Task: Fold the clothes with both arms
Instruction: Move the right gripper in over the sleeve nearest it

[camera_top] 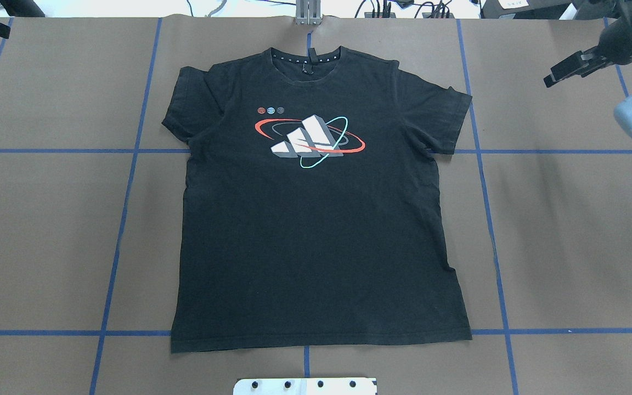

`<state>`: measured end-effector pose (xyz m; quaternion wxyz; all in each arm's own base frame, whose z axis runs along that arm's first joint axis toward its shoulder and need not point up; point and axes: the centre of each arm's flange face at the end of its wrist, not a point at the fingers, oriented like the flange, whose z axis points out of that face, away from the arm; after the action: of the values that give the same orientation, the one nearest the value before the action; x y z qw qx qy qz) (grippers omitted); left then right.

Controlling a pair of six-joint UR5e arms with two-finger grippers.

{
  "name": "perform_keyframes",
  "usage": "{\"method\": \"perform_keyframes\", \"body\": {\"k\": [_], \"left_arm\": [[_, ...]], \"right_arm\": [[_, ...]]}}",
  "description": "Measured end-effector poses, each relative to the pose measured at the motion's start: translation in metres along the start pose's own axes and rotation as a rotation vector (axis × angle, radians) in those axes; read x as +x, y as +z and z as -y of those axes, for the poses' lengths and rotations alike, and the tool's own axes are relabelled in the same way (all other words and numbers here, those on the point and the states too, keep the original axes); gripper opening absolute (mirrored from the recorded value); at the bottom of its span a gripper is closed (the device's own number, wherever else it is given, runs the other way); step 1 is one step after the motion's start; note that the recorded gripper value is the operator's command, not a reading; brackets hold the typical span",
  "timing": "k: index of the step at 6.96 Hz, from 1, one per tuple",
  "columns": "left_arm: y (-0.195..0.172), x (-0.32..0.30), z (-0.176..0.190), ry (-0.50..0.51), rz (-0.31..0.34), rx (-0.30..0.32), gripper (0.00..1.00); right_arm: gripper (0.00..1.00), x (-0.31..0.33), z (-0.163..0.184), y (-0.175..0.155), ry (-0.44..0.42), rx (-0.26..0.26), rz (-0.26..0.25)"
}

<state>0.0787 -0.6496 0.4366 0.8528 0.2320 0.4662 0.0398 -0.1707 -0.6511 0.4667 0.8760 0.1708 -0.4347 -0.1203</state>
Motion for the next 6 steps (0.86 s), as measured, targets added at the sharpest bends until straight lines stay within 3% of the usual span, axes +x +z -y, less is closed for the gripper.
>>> {"method": "perform_keyframes", "body": {"k": [2,3,6], "left_arm": [[0.024,0.012,-0.004,-0.045,0.003,0.085,1.0],[0.031,0.019,-0.005,-0.06,0.001,0.103,1.0],[0.037,0.031,-0.004,-0.092,-0.01,0.112,1.0]], "right_arm": [[0.95,-0.031,0.013,0.036,0.001,0.084,0.024],[0.88,-0.042,0.019,0.059,0.008,0.123,0.007],[0.9,-0.072,0.027,0.107,-0.021,0.164,-0.04]]}}
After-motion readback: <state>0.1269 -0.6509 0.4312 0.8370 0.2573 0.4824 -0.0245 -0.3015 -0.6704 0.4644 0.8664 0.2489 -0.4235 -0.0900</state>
